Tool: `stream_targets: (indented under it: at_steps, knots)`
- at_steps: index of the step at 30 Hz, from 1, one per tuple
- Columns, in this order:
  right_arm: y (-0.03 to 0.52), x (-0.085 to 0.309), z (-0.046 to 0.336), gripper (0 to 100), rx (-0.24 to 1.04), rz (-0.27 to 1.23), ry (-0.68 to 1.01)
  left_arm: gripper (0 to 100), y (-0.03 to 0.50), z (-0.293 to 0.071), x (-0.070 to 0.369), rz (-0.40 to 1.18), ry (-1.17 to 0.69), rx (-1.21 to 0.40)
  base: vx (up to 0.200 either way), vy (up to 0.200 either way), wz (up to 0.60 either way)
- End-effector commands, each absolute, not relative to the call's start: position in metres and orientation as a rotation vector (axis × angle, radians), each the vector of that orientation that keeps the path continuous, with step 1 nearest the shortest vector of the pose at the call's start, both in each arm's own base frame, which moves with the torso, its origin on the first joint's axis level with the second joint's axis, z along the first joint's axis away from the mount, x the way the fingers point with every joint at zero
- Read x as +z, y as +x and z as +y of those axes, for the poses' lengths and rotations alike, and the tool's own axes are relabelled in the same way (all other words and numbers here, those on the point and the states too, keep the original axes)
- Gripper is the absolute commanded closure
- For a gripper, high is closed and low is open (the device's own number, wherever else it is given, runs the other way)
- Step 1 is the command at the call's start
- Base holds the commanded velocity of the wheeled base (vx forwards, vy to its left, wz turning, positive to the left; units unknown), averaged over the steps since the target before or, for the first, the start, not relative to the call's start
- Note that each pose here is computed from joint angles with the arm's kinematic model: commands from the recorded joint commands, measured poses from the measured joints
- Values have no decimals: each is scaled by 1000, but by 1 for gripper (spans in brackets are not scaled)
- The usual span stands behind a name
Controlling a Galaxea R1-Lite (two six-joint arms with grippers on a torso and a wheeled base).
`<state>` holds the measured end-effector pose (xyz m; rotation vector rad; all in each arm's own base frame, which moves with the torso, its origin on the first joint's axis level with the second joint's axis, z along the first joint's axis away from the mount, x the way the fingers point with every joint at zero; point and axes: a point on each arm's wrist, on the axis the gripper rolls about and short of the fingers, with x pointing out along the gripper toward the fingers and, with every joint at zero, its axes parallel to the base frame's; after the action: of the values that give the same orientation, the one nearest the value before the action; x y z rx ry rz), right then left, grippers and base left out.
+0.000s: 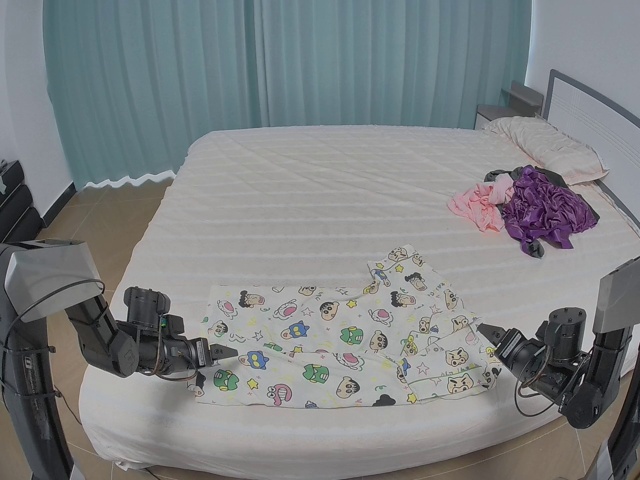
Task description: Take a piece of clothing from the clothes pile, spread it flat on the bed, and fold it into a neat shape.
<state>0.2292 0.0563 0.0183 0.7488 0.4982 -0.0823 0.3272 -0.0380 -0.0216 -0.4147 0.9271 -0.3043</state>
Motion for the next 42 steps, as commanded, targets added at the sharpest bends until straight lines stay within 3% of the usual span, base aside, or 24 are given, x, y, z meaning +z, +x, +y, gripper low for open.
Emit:
stream_targets:
  at_steps: [1,10,11,17,28,42]
  knots:
    - [230,20,57,0,-75,484,752,0,328,-37,-27,938,-417,-293,0,0,0]
    - [230,19,56,0,-77,487,754,0,327,-37,-32,953,-415,-290,0,0,0]
    - [230,19,57,0,-76,486,751,100,327,-37,-32,954,-413,-287,0,0,0]
    - [231,18,56,0,-80,487,754,100,318,-34,-34,975,-391,-208,0,0,0]
    - [231,18,55,0,-85,487,755,100,293,-33,-15,988,-392,-206,0,0,0]
    - [231,16,55,0,-88,493,753,100,278,-31,1,1125,-375,-152,0,0,0]
